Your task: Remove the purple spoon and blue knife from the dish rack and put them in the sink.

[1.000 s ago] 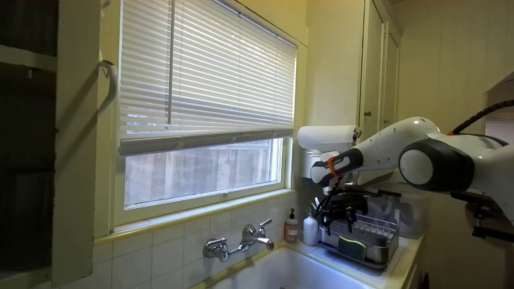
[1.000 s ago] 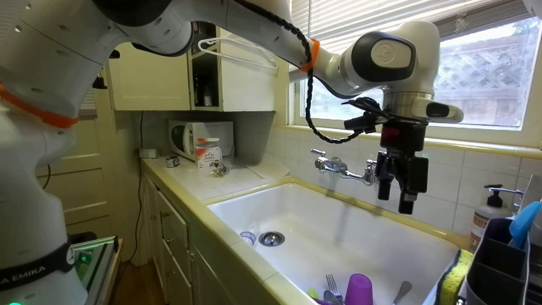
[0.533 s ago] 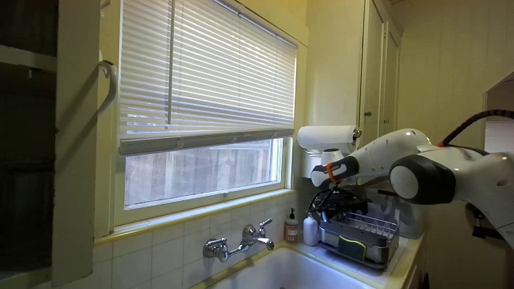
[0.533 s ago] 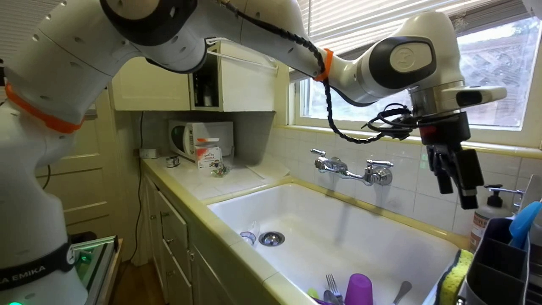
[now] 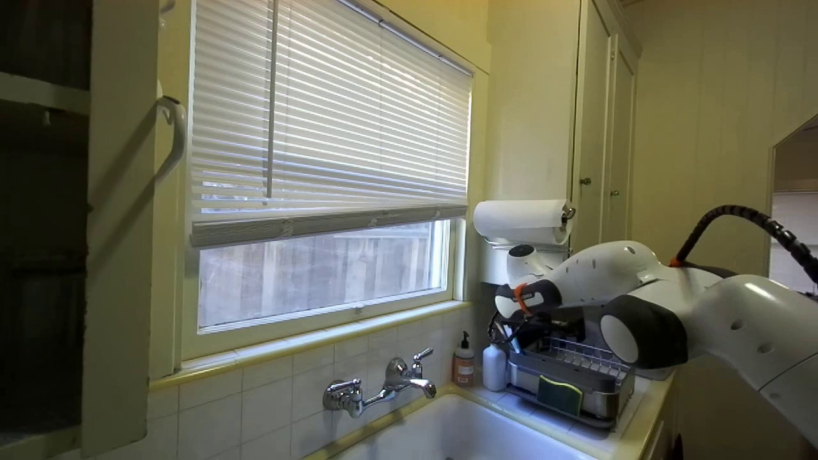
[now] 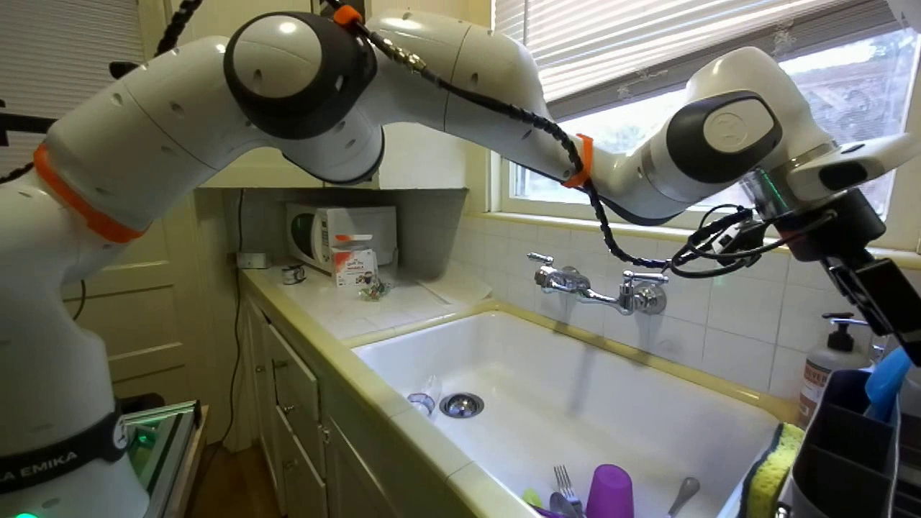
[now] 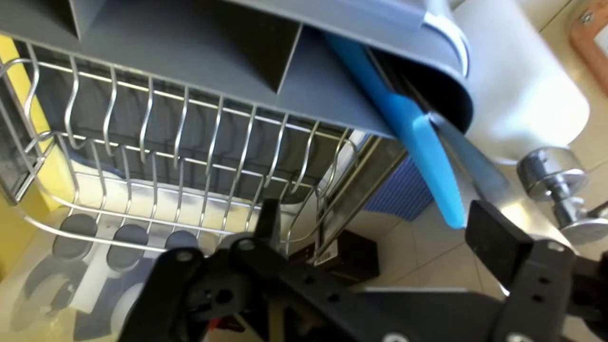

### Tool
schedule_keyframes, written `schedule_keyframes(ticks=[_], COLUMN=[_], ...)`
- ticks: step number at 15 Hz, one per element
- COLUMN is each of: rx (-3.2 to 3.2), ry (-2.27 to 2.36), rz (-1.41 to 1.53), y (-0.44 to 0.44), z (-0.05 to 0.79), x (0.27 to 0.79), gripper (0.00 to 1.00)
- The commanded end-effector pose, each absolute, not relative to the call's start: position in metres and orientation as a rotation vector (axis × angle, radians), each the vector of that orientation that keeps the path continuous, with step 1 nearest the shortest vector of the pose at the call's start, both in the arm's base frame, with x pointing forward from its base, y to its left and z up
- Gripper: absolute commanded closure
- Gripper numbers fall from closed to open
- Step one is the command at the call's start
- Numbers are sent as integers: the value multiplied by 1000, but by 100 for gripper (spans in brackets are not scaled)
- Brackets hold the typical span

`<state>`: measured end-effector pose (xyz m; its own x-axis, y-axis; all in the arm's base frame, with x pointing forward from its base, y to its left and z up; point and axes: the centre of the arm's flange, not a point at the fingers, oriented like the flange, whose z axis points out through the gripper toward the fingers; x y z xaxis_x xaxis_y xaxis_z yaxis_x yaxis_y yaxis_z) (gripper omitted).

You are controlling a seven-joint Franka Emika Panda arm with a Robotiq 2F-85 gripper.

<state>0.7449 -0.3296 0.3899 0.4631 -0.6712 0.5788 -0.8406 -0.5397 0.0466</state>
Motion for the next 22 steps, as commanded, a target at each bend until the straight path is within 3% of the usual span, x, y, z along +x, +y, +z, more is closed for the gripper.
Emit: schedule_keyframes(ticks=[1,15,16,18,22], rx=[2204,2210,2218,2226,2221], ry=[-1272,-1225,-1227,-1229,-1242], rz=[803,764,756,740,734], y=[-331,-299,-296,-292,-289], z=[386,359,356,351,348], x=[776,773,772,772,772], gripper=[0,1,25,30,64])
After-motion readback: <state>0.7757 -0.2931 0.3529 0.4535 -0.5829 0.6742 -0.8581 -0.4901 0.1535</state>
